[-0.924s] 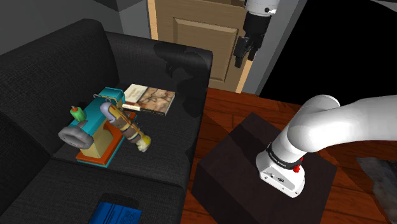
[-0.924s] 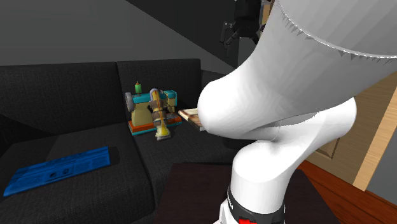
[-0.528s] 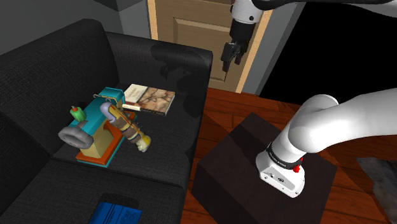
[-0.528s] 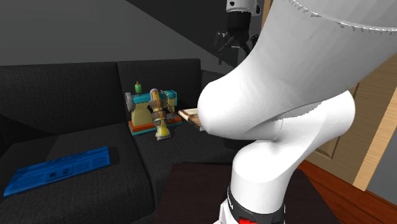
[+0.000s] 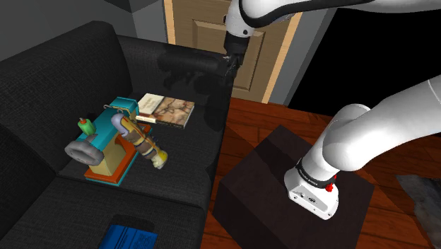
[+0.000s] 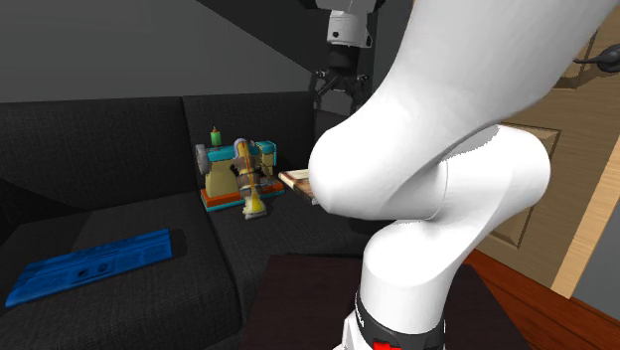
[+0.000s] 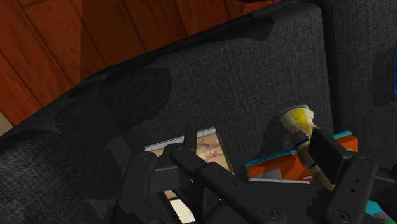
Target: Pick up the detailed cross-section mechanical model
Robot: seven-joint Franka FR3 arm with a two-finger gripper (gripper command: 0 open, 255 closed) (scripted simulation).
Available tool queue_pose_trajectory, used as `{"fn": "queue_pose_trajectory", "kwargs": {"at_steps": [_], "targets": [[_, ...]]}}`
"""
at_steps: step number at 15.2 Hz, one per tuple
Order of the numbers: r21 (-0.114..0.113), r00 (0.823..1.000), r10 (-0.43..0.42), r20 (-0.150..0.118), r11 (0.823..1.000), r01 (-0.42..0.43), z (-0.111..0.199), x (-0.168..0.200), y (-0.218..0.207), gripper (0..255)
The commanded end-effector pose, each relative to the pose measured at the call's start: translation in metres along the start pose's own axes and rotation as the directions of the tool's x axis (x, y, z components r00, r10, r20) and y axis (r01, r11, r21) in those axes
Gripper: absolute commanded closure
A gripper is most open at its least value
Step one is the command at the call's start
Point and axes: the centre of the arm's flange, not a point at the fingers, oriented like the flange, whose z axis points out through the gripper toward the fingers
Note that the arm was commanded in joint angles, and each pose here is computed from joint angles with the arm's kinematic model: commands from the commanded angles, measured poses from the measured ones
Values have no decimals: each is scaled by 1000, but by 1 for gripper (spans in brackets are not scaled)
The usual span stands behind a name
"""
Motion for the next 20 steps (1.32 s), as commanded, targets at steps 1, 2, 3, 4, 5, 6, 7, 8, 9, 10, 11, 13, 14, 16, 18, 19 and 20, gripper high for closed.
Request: {"fn": "queue_pose_trajectory", "kwargs": {"at_steps": [1,2,3,4,5,6,7,8,9,10,11,13,14,16,18,19,20], "targets": [[9,999,-36,-15,999,36,15,20,-10,0],[14,998,-54,-21,998,54,21,29,-15,0],[18,997,-71,-28,997,72,27,38,-21,0],[22,995,-89,-34,996,89,33,47,-26,0],[26,994,-106,-41,994,107,38,56,-32,0],[29,991,-123,-48,992,125,44,65,-38,0],[33,989,-141,-55,989,143,49,74,-44,0],[37,986,-158,-62,986,160,55,83,-51,0],[40,982,-175,-69,983,178,60,92,-57,0],[43,978,-192,-76,980,196,65,100,-64,0],[46,974,-209,-83,976,213,70,109,-71,0],[52,965,-242,-98,967,248,80,126,-85,0],[55,960,-259,-105,963,266,85,134,-93,0],[60,949,-292,-120,952,300,95,150,-108,0],[65,937,-324,-134,940,334,104,166,-124,0],[67,930,-340,-142,934,351,108,174,-132,0],[69,923,-355,-149,927,368,113,181,-141,0]]}}
